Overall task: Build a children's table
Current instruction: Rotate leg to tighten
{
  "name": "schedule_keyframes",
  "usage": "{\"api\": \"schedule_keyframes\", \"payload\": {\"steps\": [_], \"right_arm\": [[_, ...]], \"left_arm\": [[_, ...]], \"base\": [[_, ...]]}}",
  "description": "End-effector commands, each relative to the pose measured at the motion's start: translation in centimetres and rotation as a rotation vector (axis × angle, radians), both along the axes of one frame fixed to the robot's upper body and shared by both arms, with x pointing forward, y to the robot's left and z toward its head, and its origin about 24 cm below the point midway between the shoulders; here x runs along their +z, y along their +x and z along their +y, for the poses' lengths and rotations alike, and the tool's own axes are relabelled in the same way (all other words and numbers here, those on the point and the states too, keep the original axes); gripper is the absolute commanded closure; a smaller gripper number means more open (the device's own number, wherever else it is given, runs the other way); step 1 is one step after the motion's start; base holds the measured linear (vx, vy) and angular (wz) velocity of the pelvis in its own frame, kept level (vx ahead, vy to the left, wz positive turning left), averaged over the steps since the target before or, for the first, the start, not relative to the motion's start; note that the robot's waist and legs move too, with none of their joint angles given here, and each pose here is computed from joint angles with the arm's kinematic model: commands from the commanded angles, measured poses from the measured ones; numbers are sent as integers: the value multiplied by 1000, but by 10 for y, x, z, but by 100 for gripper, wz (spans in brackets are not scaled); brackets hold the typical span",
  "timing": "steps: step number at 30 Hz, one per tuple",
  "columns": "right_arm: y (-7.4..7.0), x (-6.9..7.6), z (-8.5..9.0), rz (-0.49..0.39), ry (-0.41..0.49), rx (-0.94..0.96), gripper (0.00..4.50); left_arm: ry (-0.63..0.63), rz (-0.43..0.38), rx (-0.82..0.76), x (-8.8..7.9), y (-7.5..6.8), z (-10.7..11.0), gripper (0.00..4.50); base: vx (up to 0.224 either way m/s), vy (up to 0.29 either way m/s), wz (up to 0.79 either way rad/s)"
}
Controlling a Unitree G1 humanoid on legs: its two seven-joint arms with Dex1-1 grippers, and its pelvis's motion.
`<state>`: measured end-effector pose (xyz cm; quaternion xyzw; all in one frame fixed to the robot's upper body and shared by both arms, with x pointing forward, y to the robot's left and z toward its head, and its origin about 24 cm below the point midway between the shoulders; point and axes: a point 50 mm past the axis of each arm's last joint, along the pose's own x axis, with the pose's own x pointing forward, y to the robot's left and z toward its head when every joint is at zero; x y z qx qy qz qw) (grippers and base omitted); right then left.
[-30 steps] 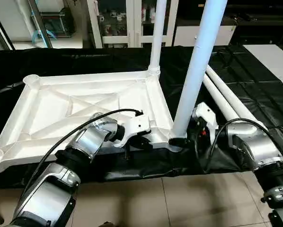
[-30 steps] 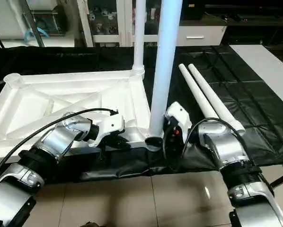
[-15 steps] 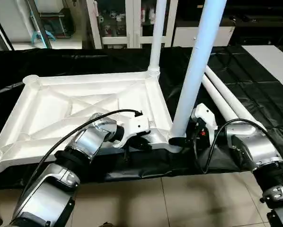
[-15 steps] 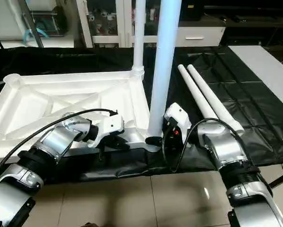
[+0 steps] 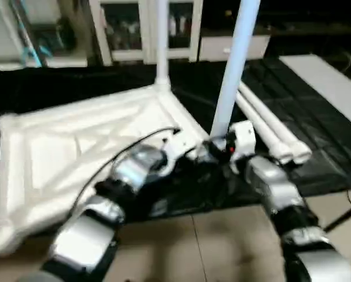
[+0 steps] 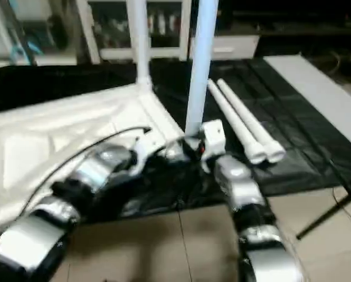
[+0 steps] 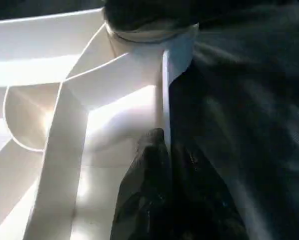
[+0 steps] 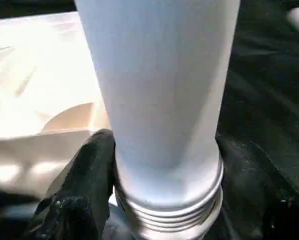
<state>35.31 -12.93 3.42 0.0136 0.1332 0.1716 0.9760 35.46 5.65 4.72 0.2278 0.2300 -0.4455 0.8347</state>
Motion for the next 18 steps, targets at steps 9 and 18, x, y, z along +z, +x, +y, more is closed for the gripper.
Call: {"api": "schedule_keyframes", "payload": {"steps": [9,18], "right_arm": [[12,4,29,-44,-106,-221,183],[11,18,32,-181,-56,-121,85]], "left_arm": [[31,-62,158,0,10,3,450],[43,-44,128,-6,7,12,450]], "base": [[0,0,0],[0,0,0]]}}
